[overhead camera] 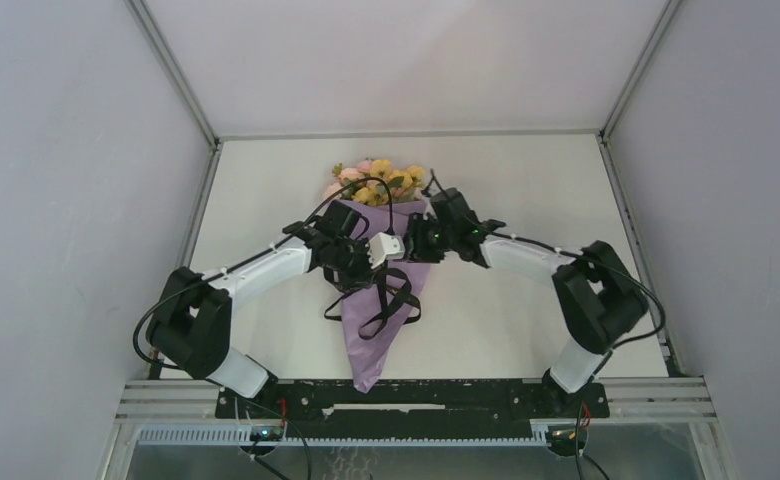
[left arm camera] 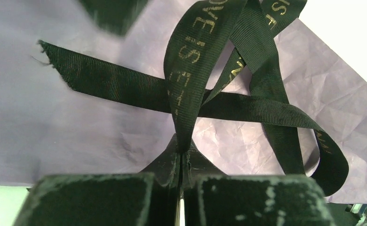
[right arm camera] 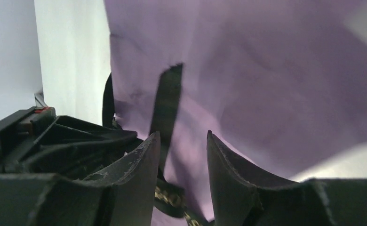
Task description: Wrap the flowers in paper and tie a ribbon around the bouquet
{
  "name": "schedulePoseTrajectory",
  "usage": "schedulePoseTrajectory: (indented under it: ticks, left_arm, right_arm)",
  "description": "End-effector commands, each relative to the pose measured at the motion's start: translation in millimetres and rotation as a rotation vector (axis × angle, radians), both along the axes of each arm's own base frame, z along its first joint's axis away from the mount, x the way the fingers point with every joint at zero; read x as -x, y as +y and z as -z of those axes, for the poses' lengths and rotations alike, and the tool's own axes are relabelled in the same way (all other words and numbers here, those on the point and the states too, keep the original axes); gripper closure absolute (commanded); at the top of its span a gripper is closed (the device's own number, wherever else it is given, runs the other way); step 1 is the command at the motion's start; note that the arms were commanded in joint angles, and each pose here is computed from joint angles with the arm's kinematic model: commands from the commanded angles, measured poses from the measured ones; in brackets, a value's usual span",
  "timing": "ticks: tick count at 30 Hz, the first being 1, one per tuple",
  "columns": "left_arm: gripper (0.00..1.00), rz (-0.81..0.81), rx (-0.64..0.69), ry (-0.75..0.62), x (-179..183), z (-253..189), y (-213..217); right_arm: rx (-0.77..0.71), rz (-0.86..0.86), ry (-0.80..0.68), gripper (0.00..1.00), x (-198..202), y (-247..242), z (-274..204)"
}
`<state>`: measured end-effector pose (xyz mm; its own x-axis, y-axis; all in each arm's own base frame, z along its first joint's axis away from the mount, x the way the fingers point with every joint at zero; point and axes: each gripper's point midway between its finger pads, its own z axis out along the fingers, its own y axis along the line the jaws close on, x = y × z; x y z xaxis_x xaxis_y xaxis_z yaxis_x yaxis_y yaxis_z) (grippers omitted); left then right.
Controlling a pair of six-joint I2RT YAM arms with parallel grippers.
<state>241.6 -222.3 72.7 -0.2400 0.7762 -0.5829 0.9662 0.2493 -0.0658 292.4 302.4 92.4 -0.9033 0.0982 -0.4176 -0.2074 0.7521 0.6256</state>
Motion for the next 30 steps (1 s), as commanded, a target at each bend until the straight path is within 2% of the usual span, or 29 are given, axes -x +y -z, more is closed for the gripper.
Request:
schedulePoseTrajectory:
  ticks: [1, 9, 13, 16, 19, 22, 23, 26, 29, 30]
  left_arm:
    - [1.00, 0.032, 0.005, -0.051, 0.1, -5.8, 0.9]
    - [1.00, 0.042, -0.016, -0.051, 3.4, 1.4, 5.5]
    - [1.00, 0.041, -0.024, -0.050, 3.9, 3.9, 6.9]
    - [1.00, 0.042, -0.025, -0.047, 3.8, 5.0, 6.9]
    - [1.00, 0.040, -0.027, -0.045, 4.1, 5.5, 7.5]
    - [1.00, 0.043, -0.033, -0.045, 4.3, 5.0, 8.4]
    - [0.97, 0.046, -0.038, -0.042, 5.3, 5.7, 9.2]
    - [0.71, 0.068, -0.061, -0.040, 8.4, 3.5, 14.3]
    - [0.46, 0.116, -0.091, -0.051, 13.2, -5.4, 22.0]
    - [0.39, 0.149, -0.103, -0.060, 14.8, -9.6, 25.6]
  right_arm:
    - [-0.015, -0.129, -0.046, 0.50, 2.3, 46.6, -13.7]
    - [0.019, -0.173, 0.012, 0.49, 11.5, 68.2, 15.5]
    - [0.063, -0.172, 0.029, 0.39, 16.4, 71.8, 30.4]
    - [0.160, -0.151, 0.028, 0.39, 15.9, 68.8, 44.9]
    - [0.247, -0.114, 0.032, 0.45, 10.8, 60.5, 58.6]
    - [0.269, -0.096, 0.032, 0.63, 6.9, 54.7, 61.3]
    - [0.270, -0.095, 0.030, 0.70, 6.2, 53.7, 60.3]
    - [0.270, -0.088, 0.012, 0.88, 1.8, 50.4, 54.5]
    - [0.254, -0.083, 0.010, 1.00, -1.9, 46.5, 50.7]
    - [0.243, -0.082, 0.013, 1.00, -2.7, 45.7, 50.3]
